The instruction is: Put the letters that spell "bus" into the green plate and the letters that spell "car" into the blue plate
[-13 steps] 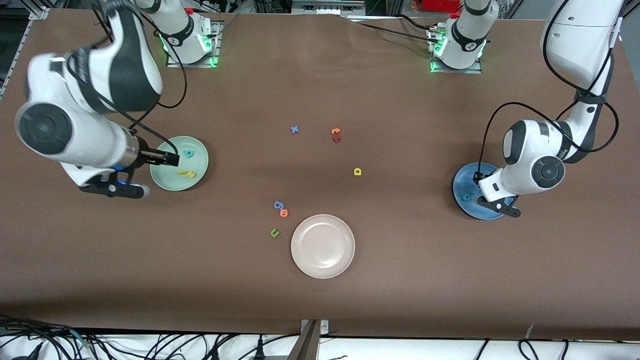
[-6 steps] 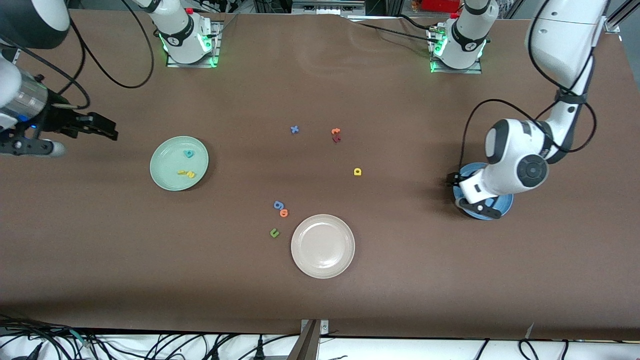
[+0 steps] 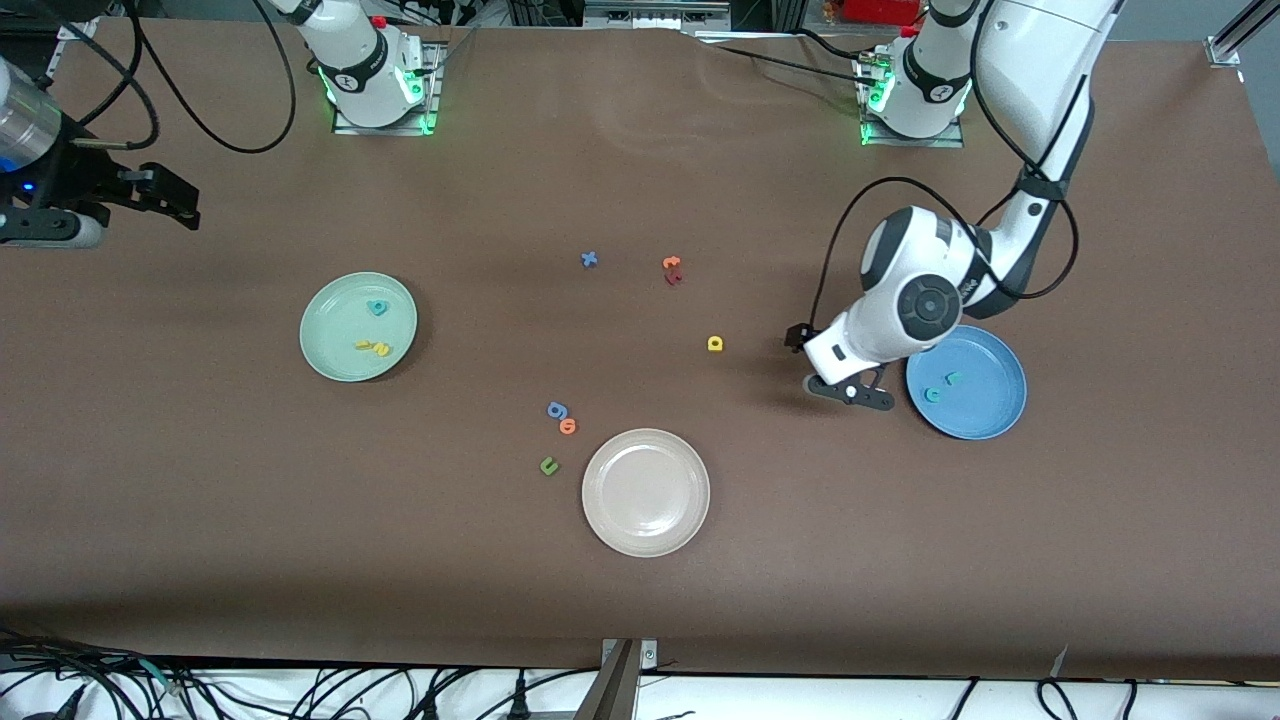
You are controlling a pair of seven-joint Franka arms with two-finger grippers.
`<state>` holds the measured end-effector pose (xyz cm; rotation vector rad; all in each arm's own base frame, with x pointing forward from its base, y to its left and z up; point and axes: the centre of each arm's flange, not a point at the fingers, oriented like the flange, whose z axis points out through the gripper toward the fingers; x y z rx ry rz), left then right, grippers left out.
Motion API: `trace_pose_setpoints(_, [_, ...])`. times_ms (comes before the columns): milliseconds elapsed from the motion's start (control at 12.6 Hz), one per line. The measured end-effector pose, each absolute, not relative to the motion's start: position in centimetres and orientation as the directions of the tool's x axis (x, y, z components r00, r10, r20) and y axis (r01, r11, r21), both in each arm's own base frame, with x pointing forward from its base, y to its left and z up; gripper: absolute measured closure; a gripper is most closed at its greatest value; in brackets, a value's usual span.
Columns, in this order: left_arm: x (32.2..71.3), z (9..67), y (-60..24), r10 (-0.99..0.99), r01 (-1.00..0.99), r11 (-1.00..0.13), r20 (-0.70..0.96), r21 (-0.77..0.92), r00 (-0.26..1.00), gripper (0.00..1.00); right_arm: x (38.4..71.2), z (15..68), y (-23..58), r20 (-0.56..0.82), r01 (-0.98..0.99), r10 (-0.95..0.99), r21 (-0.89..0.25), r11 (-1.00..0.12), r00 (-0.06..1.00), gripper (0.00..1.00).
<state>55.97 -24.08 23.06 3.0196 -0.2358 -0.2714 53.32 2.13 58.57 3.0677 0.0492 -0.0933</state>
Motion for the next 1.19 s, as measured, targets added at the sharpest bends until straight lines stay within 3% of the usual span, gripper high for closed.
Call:
trace_pose_setpoints(556, [52.6,22.5,-35.2,-0.032,-0.018,-0.994,-0.142,0.103,0.989,0.01,54.2,58.4,0.4,-0.061,-0.047,-0.048,0.016,-0.999,0.997,0.00])
trace_pose_setpoints(1192, [51.9,19.0,-37.0,0.094,0.109,-0.987,-0.125,0.116,0.988,0.11,53.8,58.7,0.3,-0.046,-0.087,-0.087,0.004,-0.996,0.995,0.00])
